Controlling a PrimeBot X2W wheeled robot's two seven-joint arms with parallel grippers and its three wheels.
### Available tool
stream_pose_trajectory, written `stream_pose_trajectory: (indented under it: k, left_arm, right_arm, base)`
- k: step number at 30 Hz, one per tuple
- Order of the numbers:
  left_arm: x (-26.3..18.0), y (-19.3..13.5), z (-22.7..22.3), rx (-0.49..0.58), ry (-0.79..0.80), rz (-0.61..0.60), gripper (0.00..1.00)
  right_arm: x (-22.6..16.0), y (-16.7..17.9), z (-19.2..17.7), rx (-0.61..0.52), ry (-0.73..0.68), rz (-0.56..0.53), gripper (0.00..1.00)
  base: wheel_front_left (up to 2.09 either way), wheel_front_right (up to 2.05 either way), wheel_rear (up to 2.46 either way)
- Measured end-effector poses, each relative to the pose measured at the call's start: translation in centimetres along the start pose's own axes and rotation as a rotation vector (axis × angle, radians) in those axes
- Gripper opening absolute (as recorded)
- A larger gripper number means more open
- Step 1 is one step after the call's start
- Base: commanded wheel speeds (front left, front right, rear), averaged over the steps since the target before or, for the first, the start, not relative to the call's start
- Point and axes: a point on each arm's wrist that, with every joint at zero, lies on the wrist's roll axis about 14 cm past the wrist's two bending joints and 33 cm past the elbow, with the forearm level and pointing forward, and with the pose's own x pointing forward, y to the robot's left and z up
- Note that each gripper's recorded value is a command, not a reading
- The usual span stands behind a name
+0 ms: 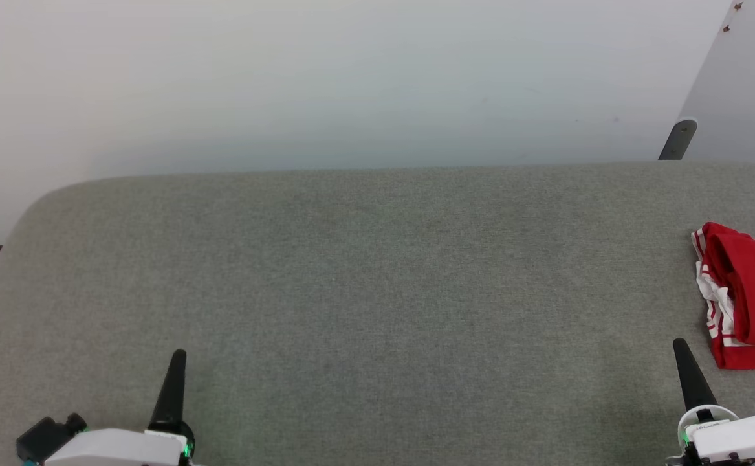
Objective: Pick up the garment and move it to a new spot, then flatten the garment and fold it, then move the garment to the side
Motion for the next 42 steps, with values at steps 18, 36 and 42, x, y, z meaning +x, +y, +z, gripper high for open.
stream_pose_trajectory:
  k: [18,36,42]
  left_arm:
    - [0.8,-0.9,-0.5,-0.157,0.018,-0.021,0.0]
    - [1.3,-1.7,-1.1,-0.296,0.038,-0.041,0.0]
    - [1.5,-2.0,-1.3,-0.334,0.044,-0.048,0.0]
  right_arm:
    - [0.5,0.6,-0.1,0.187,0.003,0.015,0.0]
    - [1.0,1.1,-0.1,0.348,0.007,0.031,0.0]
    - [1.1,1.2,-0.1,0.395,0.008,0.036,0.0]
  base:
    - [0.0,0.0,0.0]
    - [0.0,0.0,0.0]
    - [0.0,0.0,0.0]
